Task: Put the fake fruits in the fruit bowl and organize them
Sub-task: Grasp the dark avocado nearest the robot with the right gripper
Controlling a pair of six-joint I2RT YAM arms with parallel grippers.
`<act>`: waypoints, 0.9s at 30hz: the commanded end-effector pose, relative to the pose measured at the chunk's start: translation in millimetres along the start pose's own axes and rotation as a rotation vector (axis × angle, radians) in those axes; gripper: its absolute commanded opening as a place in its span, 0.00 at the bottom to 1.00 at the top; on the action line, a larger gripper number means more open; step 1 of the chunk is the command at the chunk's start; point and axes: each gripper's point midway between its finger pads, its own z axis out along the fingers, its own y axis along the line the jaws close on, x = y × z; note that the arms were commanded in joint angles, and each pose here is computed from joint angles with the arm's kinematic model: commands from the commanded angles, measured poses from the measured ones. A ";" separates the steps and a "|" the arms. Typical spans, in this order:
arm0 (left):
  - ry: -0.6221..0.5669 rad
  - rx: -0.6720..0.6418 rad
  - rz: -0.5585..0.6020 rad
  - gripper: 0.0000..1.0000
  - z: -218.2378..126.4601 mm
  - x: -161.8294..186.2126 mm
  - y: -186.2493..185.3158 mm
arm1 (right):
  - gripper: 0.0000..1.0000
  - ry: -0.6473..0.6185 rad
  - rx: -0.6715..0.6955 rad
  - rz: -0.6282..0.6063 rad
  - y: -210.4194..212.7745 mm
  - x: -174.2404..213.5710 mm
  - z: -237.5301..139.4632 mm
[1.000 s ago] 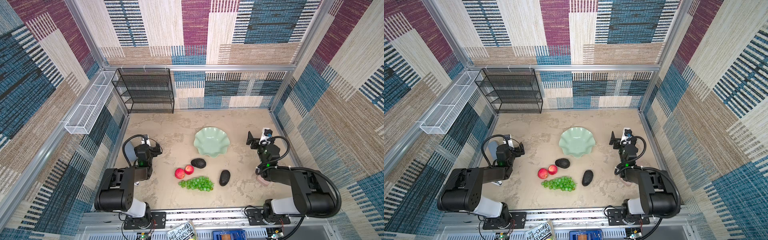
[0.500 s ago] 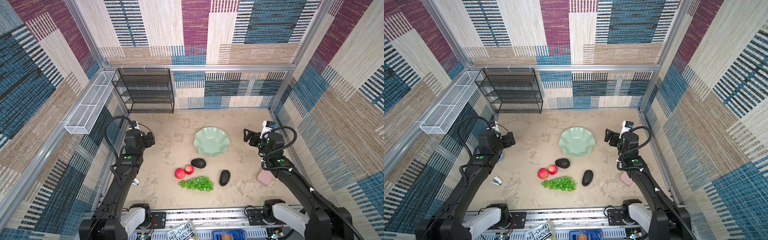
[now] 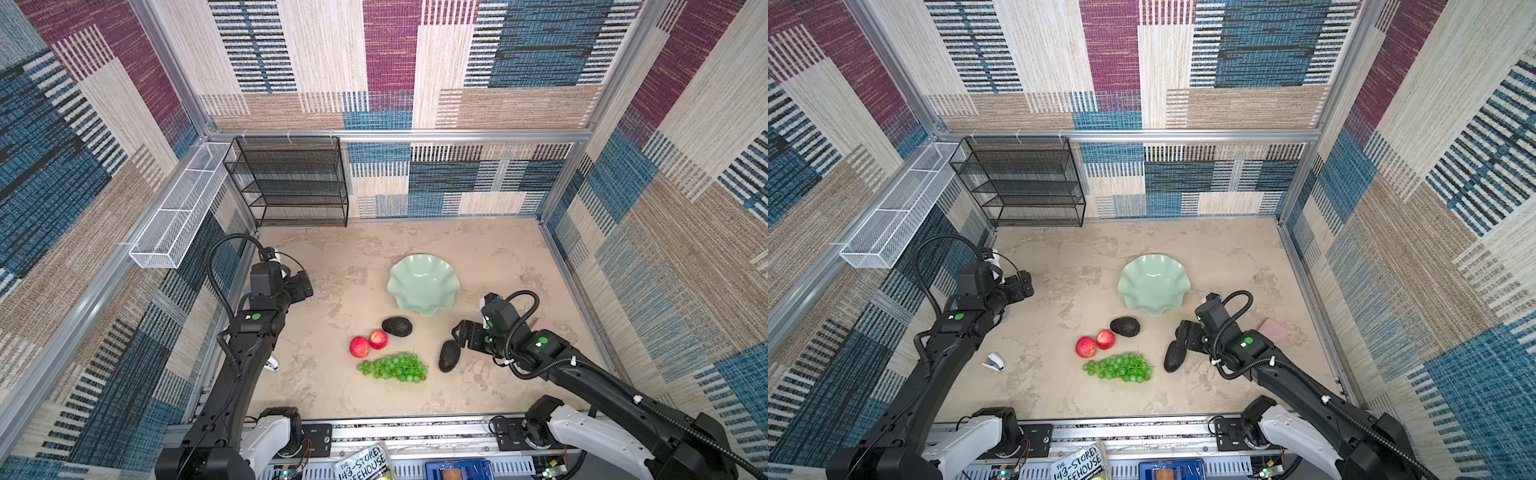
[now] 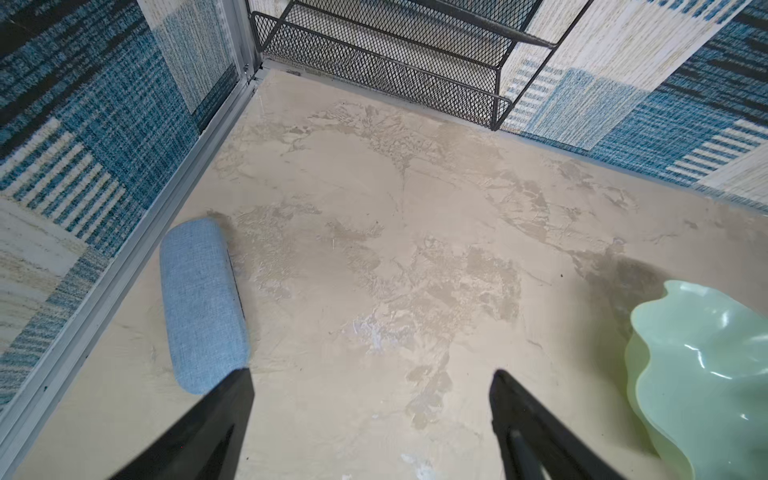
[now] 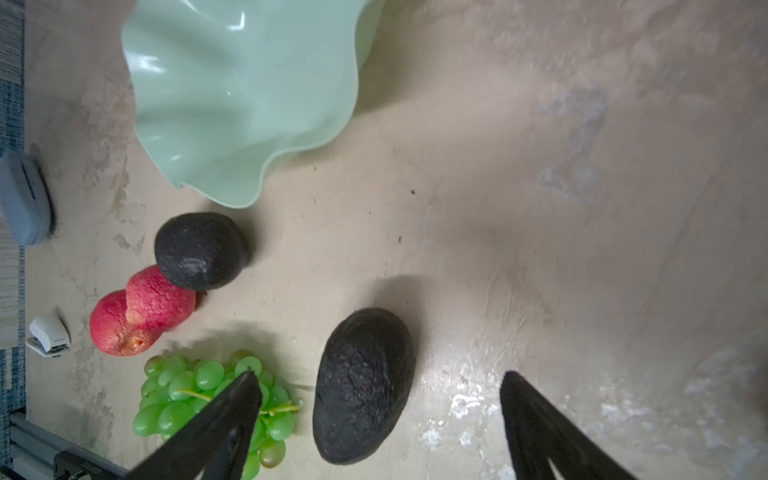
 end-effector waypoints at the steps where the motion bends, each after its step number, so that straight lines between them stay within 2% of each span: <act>1: -0.013 -0.003 -0.015 0.93 -2.7 -3.7 0.5 | 0.91 0.029 0.021 0.058 2.6 15.0 10.0; 7: -0.017 -0.006 -0.012 0.93 -3.9 -4.1 1.6 | 0.90 0.054 0.032 0.042 15.7 27.5 38.0; 15: -0.017 -0.013 -0.009 0.92 -3.3 -2.9 3.0 | 0.62 0.016 0.116 0.036 1.7 28.8 53.0; 20: -0.017 -0.013 -0.009 0.92 -2.8 -3.1 2.8 | 0.51 -0.029 0.107 0.034 3.8 18.7 39.0; 24: -0.017 -0.016 -0.011 0.92 -3.2 -2.8 3.3 | 0.50 -0.118 0.099 -0.027 20.0 -11.1 12.0; 27: -0.024 -0.015 -0.014 0.93 -4.2 -3.8 3.3 | 0.49 -0.210 0.076 -0.104 50.3 -48.1 -12.9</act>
